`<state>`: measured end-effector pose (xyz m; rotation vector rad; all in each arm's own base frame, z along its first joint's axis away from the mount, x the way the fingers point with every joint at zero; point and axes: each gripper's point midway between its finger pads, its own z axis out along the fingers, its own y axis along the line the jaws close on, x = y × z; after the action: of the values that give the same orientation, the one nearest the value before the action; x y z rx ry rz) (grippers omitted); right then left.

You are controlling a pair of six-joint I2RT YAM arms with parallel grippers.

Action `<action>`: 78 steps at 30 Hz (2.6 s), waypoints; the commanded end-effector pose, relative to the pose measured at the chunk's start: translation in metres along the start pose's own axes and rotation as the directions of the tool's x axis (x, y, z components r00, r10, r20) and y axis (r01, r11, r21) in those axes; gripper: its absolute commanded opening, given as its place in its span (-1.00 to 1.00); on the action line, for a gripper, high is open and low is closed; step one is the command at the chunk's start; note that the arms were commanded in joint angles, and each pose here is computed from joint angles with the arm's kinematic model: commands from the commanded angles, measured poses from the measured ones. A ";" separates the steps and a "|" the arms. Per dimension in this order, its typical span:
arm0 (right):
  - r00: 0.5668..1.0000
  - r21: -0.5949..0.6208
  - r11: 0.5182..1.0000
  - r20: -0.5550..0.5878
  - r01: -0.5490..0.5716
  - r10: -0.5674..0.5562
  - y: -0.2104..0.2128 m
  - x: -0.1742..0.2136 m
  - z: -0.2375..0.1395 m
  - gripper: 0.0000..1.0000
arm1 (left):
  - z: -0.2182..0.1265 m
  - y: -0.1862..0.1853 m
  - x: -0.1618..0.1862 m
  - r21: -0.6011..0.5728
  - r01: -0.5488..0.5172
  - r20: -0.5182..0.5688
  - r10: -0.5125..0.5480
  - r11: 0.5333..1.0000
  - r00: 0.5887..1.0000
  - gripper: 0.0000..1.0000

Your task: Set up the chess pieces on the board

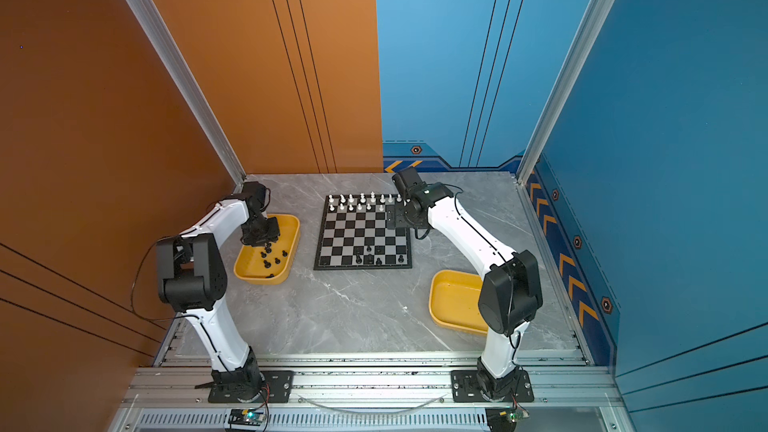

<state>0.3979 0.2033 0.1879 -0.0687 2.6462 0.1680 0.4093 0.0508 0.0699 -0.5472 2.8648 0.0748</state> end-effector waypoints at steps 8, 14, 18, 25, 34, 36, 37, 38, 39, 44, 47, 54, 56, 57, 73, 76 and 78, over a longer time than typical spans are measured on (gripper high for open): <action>1.000 0.040 0.999 -0.026 -0.016 0.017 -0.006 -0.003 0.003 0.99 | 0.011 0.009 -0.010 -0.024 -0.013 -0.009 0.012 1.000 1.000 -0.28; 0.999 0.042 0.999 -0.040 -0.008 0.010 -0.005 -0.005 0.008 0.99 | 0.014 0.012 -0.008 -0.028 -0.012 -0.021 0.011 1.000 1.000 -0.28; 1.000 0.034 0.999 -0.026 -0.003 0.004 0.000 -0.014 0.006 0.99 | 0.016 0.013 -0.008 -0.024 -0.007 -0.026 0.006 1.000 1.000 -0.31; 1.000 0.031 1.000 -0.031 0.003 -0.002 0.001 -0.017 0.007 0.99 | 0.019 0.017 -0.002 -0.028 -0.006 -0.041 0.005 1.000 0.999 -0.38; 0.999 0.032 0.999 -0.034 0.007 -0.006 0.001 -0.017 0.006 0.99 | 0.025 0.020 0.005 -0.032 -0.003 -0.065 0.001 0.999 0.998 -0.52; 0.999 0.036 0.999 -0.035 0.008 -0.007 0.000 -0.015 0.005 0.99 | 0.027 0.020 0.006 -0.031 -0.001 -0.068 -0.001 1.000 0.998 -0.52; 0.999 0.036 0.999 -0.034 0.009 -0.008 0.000 -0.015 0.004 1.00 | 0.028 0.021 0.007 -0.032 -0.002 -0.070 -0.001 0.999 0.998 -0.52; 0.999 0.038 0.999 -0.035 0.009 -0.008 -0.001 -0.014 0.004 0.99 | 0.029 0.022 0.008 -0.033 -0.003 -0.073 0.001 0.999 0.997 -0.52; 0.999 0.039 0.999 -0.035 0.008 -0.007 -0.002 -0.014 0.003 0.99 | 0.031 0.022 0.008 -0.035 -0.003 -0.075 0.000 0.999 0.997 -0.52; 0.999 0.046 0.999 -0.034 0.009 -0.007 -0.002 -0.012 0.002 1.00 | 0.035 0.024 0.011 -0.034 -0.002 -0.081 0.000 0.999 0.997 -0.52; 0.999 0.049 0.999 -0.038 0.010 -0.008 -0.002 -0.010 0.002 0.99 | 0.037 0.024 0.012 -0.035 -0.004 -0.089 0.001 0.999 0.996 -0.52; 0.999 0.054 0.999 -0.033 0.008 -0.006 -0.002 -0.010 0.001 1.00 | 0.040 0.026 0.012 -0.030 -0.001 -0.094 -0.002 1.000 0.996 -0.57; 0.999 0.055 0.998 -0.033 0.008 -0.007 -0.002 -0.009 0.001 0.99 | 0.040 0.026 0.011 -0.031 -0.002 -0.093 -0.001 1.000 0.996 -0.61; 0.999 0.054 0.998 -0.033 0.008 -0.006 -0.002 -0.009 0.001 0.99 | 0.040 0.026 0.011 -0.029 -0.002 -0.092 -0.001 1.000 0.996 -0.63; 0.999 0.059 0.998 -0.029 0.015 -0.013 -0.001 -0.007 -0.002 0.99 | 0.025 0.018 0.003 0.017 0.008 -0.058 -0.007 1.000 0.998 -0.97; 0.999 0.059 0.998 -0.027 0.019 -0.017 -0.001 -0.006 -0.003 0.99 | 0.015 0.012 0.000 0.040 0.010 -0.042 -0.009 0.999 0.999 -0.97; 0.999 0.058 0.998 -0.026 0.020 -0.019 -0.002 -0.005 -0.004 0.99 | 0.007 0.008 -0.002 0.051 0.006 -0.032 -0.004 0.999 0.999 -0.98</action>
<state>0.4124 0.2104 0.1862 -0.0726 2.6728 0.1341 0.4023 0.0675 0.0381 -0.5612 2.9367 0.0516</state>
